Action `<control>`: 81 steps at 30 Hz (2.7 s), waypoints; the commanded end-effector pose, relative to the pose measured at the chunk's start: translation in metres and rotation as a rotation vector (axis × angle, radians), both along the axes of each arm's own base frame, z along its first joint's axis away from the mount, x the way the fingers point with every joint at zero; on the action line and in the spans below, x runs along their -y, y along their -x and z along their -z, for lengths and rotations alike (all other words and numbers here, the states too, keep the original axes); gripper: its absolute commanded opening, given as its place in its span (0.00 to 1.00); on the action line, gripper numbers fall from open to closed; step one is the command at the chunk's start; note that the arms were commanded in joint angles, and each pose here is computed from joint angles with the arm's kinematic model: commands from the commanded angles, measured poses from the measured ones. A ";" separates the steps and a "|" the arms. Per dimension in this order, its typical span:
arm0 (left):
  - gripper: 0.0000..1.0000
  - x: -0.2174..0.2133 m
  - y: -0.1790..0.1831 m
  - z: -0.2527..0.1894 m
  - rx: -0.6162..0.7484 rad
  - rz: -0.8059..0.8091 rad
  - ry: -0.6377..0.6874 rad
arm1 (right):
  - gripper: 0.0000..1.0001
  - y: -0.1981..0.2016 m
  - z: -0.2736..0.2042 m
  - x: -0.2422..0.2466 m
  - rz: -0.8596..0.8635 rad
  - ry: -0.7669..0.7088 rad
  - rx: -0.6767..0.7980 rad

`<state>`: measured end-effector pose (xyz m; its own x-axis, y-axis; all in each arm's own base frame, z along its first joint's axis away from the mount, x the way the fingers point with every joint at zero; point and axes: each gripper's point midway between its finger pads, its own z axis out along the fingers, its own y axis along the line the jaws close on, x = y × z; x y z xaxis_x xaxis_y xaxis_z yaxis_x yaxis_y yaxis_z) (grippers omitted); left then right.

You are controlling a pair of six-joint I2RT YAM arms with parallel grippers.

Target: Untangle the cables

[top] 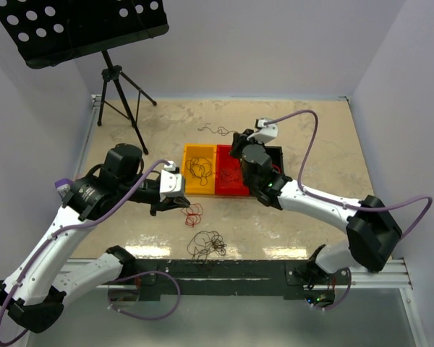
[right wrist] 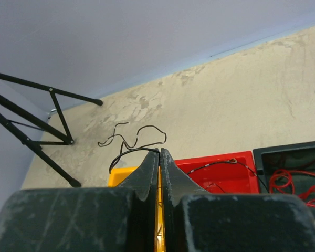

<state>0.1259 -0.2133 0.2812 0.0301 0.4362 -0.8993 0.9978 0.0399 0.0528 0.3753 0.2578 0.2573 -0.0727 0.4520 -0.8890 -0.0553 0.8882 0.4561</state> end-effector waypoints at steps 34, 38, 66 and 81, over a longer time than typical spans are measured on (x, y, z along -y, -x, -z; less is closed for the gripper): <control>0.08 0.002 -0.003 -0.016 0.069 0.006 0.031 | 0.00 -0.001 -0.008 -0.033 -0.112 -0.165 -0.013; 0.08 0.002 -0.004 -0.015 0.074 0.008 0.029 | 0.00 0.008 0.011 -0.016 -0.084 -0.160 -0.032; 0.08 0.004 -0.004 -0.019 0.066 0.007 0.040 | 0.00 0.036 0.076 0.047 0.121 -0.098 -0.203; 0.08 0.003 -0.005 -0.020 0.069 0.005 0.039 | 0.00 0.009 0.094 0.008 0.067 0.021 -0.269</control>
<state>0.1291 -0.2136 0.2853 0.0438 0.4330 -0.9003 0.9963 0.0482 0.0716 0.3498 0.2305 0.1467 -0.2889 0.4421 -0.8492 0.1560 0.8969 0.4138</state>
